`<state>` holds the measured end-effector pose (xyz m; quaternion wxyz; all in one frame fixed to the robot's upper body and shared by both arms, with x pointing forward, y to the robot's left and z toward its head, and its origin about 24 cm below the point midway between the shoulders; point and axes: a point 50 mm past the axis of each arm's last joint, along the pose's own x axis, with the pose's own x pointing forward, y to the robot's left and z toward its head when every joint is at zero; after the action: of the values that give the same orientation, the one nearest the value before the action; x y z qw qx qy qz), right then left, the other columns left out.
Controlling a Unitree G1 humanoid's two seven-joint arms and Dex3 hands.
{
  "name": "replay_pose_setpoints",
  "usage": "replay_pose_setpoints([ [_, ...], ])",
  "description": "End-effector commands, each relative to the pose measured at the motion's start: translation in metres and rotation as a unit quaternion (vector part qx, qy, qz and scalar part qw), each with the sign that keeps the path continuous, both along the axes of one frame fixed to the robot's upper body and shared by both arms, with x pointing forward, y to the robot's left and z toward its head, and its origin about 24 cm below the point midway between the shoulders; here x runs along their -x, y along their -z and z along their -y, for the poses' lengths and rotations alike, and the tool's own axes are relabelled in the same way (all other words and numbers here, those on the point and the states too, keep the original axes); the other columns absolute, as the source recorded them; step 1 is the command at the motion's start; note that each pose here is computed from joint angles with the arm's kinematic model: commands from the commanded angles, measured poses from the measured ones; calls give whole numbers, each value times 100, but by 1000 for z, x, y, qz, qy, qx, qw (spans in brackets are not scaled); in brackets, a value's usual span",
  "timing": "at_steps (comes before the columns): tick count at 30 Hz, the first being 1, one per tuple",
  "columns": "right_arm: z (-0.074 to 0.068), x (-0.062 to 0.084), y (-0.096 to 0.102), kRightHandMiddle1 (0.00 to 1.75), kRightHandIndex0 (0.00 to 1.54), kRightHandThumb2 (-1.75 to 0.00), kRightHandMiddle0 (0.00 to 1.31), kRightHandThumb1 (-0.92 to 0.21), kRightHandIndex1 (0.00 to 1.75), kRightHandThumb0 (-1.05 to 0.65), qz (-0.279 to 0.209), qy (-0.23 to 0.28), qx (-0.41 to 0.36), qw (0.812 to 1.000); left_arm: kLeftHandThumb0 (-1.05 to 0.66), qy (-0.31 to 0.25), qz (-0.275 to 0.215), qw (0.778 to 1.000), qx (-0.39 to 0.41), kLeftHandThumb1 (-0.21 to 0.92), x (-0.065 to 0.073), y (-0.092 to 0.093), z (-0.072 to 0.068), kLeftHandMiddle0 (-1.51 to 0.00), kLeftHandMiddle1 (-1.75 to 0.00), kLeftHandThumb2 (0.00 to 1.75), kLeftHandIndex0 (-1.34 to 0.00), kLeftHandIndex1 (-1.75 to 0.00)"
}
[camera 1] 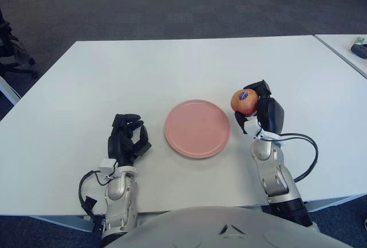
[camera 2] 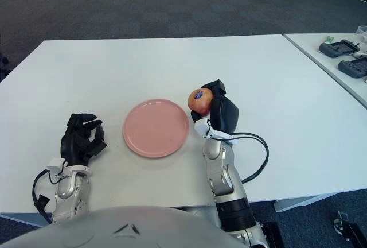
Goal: Put the apple into the plate.
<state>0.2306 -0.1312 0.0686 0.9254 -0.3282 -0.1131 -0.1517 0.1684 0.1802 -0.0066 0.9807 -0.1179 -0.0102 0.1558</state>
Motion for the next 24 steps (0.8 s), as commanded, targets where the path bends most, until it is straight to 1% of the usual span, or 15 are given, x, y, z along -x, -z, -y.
replay_pose_setpoints([
  [1, -6, 0, -10, 174, 89, -168, 62, 1, 167, 0, 40, -46, -25, 998, -1, -5, -45, 999, 17, 49, 6, 16, 3, -44, -171, 112, -33, -175],
  [4, -12, 1, -11, 175, 90, -167, 62, 2, 165, 0, 51, -79, -36, 995, -1, -5, -43, 999, 17, 47, 6, 16, 4, -44, -172, 114, -34, -175],
  [8, -20, 3, -13, 175, 91, -167, 63, 2, 163, 0, 69, -125, -32, 989, -1, -2, -39, 999, 22, 46, 6, 16, 4, -44, -173, 115, -35, -175],
  [11, -31, 4, -14, 175, 91, -167, 63, 2, 163, 0, 87, -170, -27, 981, -1, 0, -33, 999, 26, 46, 6, 15, 4, -44, -173, 116, -35, -175],
  [13, -33, 5, -15, 175, 91, -168, 63, 3, 164, 0, 92, -186, -28, 978, -1, 0, -32, 999, 27, 46, 6, 15, 4, -44, -174, 117, -35, -175],
  [14, -34, 5, -14, 175, 91, -168, 63, 3, 164, 0, 93, -190, -28, 977, -1, 0, -31, 999, 27, 46, 6, 16, 4, -44, -174, 117, -35, -175],
  [18, -41, 8, -15, 175, 91, -168, 63, 3, 165, 0, 88, -248, -18, 964, -1, -1, -31, 999, 26, 45, 6, 16, 5, -45, -174, 117, -34, -175],
  [22, -44, 10, -14, 175, 91, -169, 64, 3, 165, 0, 75, -281, 1, 957, -1, -2, -30, 999, 24, 46, 6, 15, 5, -46, -174, 117, -34, -175],
  [24, -45, 11, -13, 175, 93, -171, 65, 6, 164, 0, 68, -297, 9, 952, -1, -3, -28, 999, 23, 45, 6, 15, 5, -46, -174, 118, -34, -175],
])
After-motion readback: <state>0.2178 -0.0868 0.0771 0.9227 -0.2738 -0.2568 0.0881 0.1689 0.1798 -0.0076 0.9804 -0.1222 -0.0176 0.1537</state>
